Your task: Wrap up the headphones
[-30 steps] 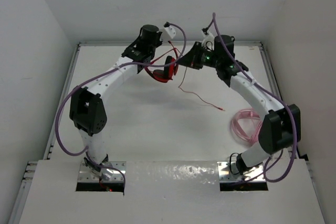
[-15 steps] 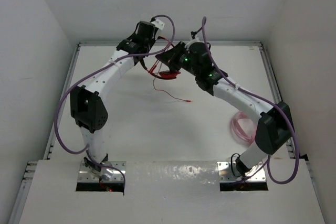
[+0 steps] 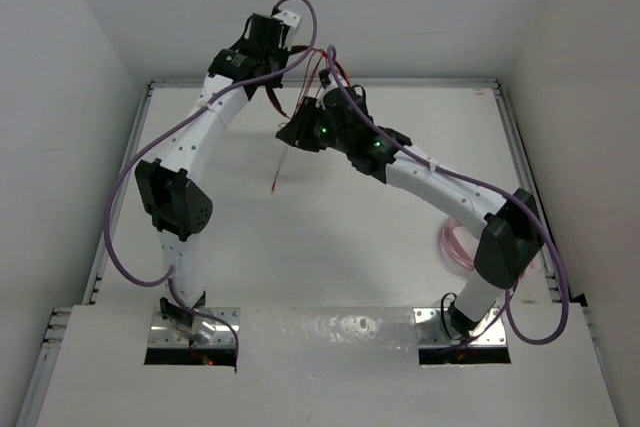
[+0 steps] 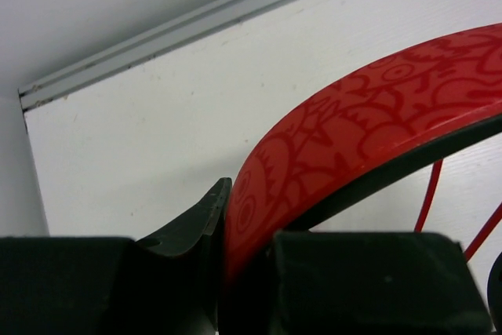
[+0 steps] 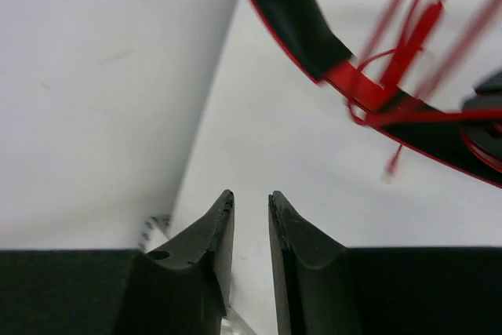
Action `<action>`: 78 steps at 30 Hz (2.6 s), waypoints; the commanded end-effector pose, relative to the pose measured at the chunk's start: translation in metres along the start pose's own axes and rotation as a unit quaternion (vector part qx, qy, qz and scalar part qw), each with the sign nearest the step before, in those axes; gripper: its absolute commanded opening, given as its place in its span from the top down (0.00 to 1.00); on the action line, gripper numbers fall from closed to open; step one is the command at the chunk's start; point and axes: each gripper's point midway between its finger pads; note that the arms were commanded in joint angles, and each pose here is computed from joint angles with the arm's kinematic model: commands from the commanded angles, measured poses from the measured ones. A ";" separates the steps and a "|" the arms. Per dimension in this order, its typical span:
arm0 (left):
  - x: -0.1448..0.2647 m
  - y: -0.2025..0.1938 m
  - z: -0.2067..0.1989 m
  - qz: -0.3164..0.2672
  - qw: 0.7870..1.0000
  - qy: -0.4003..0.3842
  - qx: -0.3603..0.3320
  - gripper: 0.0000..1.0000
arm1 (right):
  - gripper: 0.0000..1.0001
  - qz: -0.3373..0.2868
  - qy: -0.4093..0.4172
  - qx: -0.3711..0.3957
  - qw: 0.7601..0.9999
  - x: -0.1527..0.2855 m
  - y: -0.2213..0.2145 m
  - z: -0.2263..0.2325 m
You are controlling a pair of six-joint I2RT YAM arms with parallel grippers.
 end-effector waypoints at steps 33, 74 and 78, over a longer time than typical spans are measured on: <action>0.085 0.091 0.019 -0.164 0.982 -0.060 0.074 1.00 | 0.38 -0.196 -0.082 -0.567 0.795 0.019 0.021 -0.181; 0.099 0.021 -0.069 -0.127 0.932 -0.298 -0.164 1.00 | 1.00 -0.294 0.045 -0.501 0.813 -0.055 0.164 -0.235; 0.083 -0.002 -0.056 -0.081 0.940 -0.260 -0.207 1.00 | 1.00 -0.335 0.034 -0.421 0.842 -0.013 0.201 -0.226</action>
Point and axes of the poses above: each gripper's point midway between its finger pads, its own x axis back along the fingers, its own z axis along the line the jaws close on, y = z × x, and after that the axes turned 14 degrees about -x, right-handed
